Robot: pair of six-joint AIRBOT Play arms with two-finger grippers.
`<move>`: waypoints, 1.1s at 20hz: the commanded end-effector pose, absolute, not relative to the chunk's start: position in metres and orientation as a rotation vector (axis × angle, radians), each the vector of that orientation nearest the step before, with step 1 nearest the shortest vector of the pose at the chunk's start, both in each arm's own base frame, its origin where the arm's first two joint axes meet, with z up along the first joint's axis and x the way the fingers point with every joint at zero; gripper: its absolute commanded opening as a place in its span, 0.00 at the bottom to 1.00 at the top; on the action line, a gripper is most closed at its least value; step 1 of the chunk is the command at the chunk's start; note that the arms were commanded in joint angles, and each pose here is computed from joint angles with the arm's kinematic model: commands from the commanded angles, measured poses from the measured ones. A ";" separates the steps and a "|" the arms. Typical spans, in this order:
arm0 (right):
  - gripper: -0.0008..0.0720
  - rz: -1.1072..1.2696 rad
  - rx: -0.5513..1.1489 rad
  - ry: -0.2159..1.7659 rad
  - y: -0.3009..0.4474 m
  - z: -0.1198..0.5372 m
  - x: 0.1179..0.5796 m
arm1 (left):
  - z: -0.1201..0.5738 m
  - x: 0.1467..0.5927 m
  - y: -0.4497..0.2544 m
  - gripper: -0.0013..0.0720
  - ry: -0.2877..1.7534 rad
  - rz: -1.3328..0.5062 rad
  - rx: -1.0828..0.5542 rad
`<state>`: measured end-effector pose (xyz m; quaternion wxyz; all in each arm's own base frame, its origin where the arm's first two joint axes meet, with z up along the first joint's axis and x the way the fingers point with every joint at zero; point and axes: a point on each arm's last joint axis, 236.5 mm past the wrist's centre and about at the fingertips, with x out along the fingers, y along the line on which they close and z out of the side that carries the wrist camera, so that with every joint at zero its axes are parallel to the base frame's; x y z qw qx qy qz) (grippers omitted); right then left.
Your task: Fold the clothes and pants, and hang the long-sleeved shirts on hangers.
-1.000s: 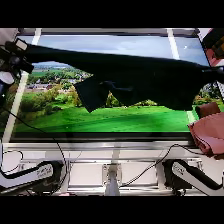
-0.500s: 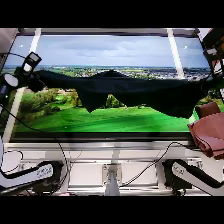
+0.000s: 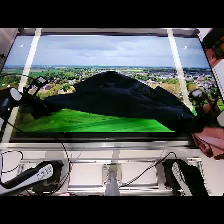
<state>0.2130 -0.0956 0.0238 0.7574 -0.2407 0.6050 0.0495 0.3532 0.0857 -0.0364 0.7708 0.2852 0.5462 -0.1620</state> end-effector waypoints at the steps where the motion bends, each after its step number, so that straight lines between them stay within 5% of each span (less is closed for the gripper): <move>1: 0.07 0.204 -0.540 1.443 -0.083 -0.009 0.164 | -0.019 0.326 0.082 0.04 1.223 -0.359 0.612; 5: 0.07 0.233 -0.520 1.514 -0.080 -0.026 0.147 | 0.004 0.303 0.071 0.04 1.203 -0.371 0.604; 14: 0.07 0.308 -0.525 1.422 -0.058 -0.014 0.145 | -0.055 0.200 0.077 0.04 1.519 -0.462 0.634; 18: 0.07 0.439 -0.577 1.430 -0.047 -0.021 0.138 | -0.056 0.203 0.077 0.05 1.505 -0.458 0.638; 22: 0.07 0.521 -0.541 1.524 -0.038 -0.027 0.111 | -0.046 0.253 0.089 0.05 1.311 -0.355 0.723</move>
